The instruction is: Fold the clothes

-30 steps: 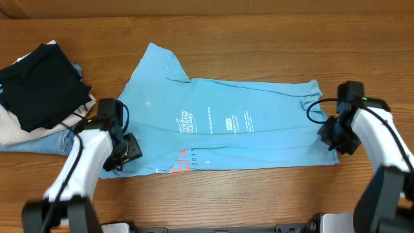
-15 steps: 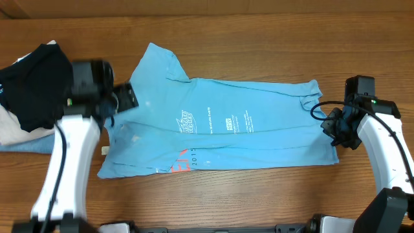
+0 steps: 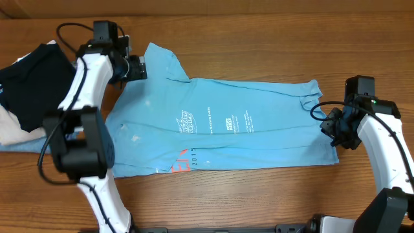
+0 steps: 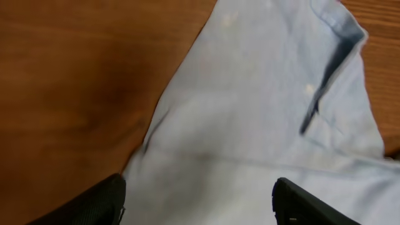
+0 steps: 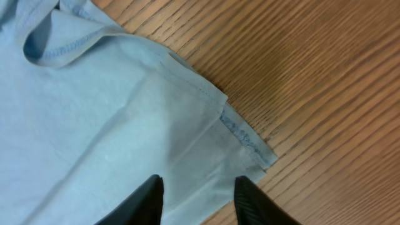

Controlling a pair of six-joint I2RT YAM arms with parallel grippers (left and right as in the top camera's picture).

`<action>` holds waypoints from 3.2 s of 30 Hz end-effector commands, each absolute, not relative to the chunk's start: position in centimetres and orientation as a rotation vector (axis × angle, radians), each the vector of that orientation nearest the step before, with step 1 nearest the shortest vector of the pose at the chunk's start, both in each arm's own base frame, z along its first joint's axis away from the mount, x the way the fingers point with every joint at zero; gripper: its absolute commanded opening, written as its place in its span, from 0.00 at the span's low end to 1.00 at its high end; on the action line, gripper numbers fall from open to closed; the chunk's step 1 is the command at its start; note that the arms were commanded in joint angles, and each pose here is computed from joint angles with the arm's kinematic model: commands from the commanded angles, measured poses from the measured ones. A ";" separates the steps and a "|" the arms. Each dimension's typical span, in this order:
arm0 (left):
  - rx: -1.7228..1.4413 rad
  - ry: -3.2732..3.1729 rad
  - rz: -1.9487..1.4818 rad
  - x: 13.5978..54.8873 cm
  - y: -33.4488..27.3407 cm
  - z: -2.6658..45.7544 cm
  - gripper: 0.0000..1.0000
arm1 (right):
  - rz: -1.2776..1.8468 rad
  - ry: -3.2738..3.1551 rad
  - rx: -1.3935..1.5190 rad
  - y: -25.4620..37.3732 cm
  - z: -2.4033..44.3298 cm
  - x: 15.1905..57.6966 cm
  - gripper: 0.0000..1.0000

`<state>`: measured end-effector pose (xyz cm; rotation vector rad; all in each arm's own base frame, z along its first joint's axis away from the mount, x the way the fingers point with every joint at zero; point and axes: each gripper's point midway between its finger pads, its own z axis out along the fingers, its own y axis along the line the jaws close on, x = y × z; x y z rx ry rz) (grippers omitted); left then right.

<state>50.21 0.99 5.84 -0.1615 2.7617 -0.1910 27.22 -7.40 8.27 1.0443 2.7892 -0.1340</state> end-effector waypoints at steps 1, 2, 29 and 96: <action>-0.086 2.731 -0.229 52.4 0.8 4.9 0.81 | -0.126 2.765 1.033 -7.5 9.1 27.7 0.44; -0.086 2.729 -0.228 52.7 0.9 4.4 0.82 | -0.126 2.766 1.033 -7.5 9.1 27.6 0.45; -0.305 2.889 -0.344 50.1 0.6 -1.0 0.12 | 0.012 2.699 0.827 -6.7 9.8 31.4 0.37; -0.492 2.906 -0.473 49.2 -0.6 -0.9 0.10 | -0.110 2.610 -0.118 -7.8 1.4 42.7 0.40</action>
